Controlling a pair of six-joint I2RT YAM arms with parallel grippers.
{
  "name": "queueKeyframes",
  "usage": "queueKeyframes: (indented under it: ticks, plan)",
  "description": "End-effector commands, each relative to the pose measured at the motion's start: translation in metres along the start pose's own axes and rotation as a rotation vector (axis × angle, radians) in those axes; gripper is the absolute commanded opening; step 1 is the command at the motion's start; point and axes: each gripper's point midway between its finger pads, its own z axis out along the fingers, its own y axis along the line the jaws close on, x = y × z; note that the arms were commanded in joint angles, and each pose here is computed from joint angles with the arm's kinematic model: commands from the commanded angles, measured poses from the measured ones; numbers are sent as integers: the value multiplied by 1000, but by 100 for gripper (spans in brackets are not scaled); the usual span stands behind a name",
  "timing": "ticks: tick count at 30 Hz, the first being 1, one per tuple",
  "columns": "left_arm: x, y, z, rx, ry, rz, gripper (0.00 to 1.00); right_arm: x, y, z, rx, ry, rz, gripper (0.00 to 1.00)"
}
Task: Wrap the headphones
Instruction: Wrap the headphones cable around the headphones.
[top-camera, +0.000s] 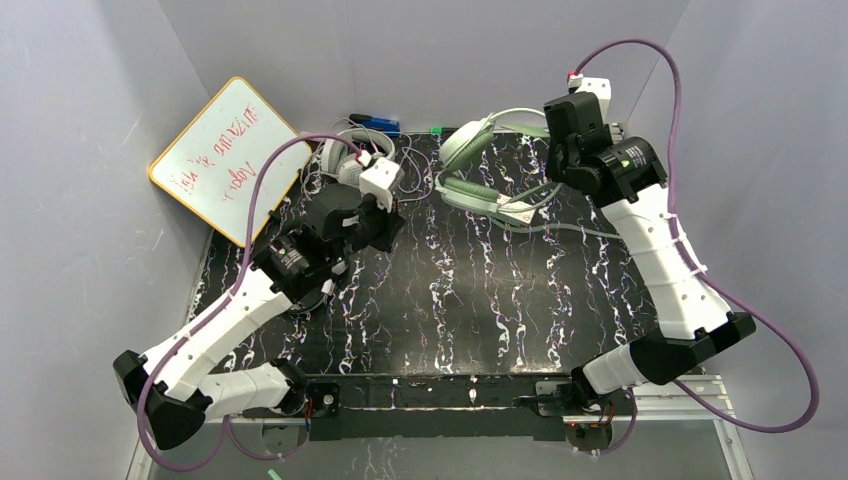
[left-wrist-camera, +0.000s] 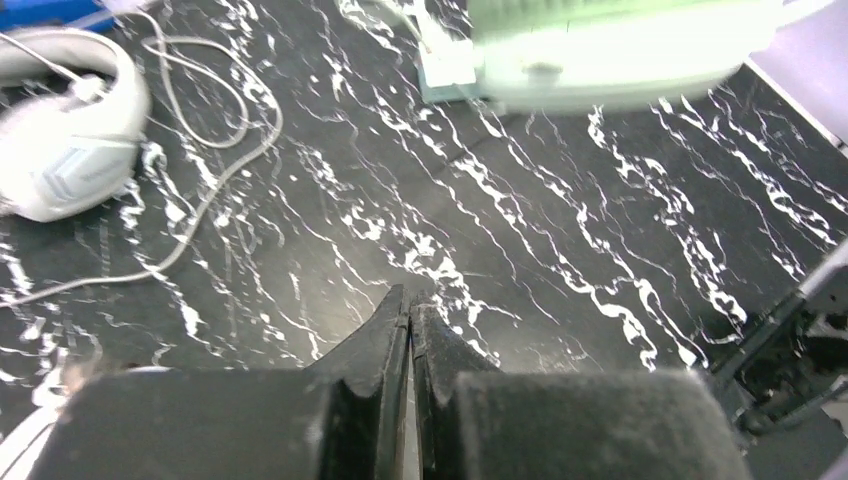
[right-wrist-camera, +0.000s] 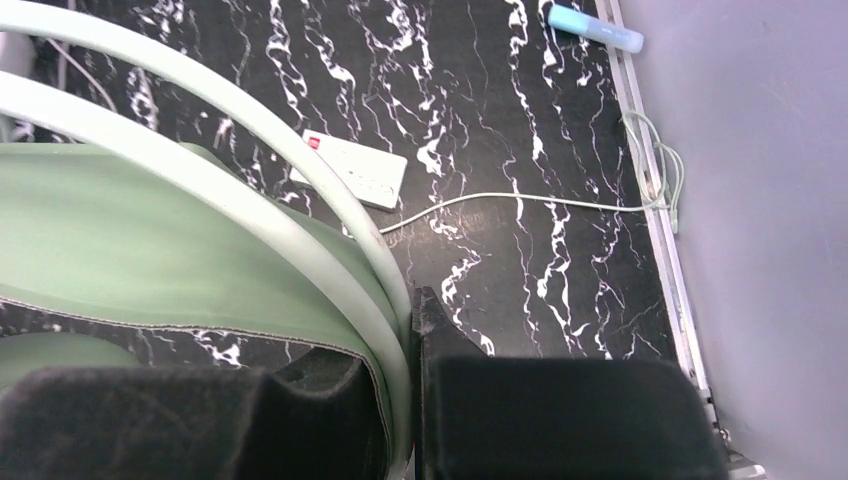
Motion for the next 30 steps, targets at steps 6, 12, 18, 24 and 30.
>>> queueKeyframes:
  ticks: [6,12,18,24,30]
  plan:
    - [-36,7,-10,-35,-78,94,42,-7,-2,-2,-9,-70,55,1]
    - [-3,9,6,0,-85,16,68,-24,-2,-22,-60,-99,63,1]
    - [14,-2,14,111,-208,-62,92,-42,-10,-47,-91,-155,106,1]
    - [10,-21,18,243,-390,-6,99,-67,-5,-79,-195,-215,177,1]
    - [20,-32,46,308,-433,-131,98,-83,1,-107,-313,-289,265,1]
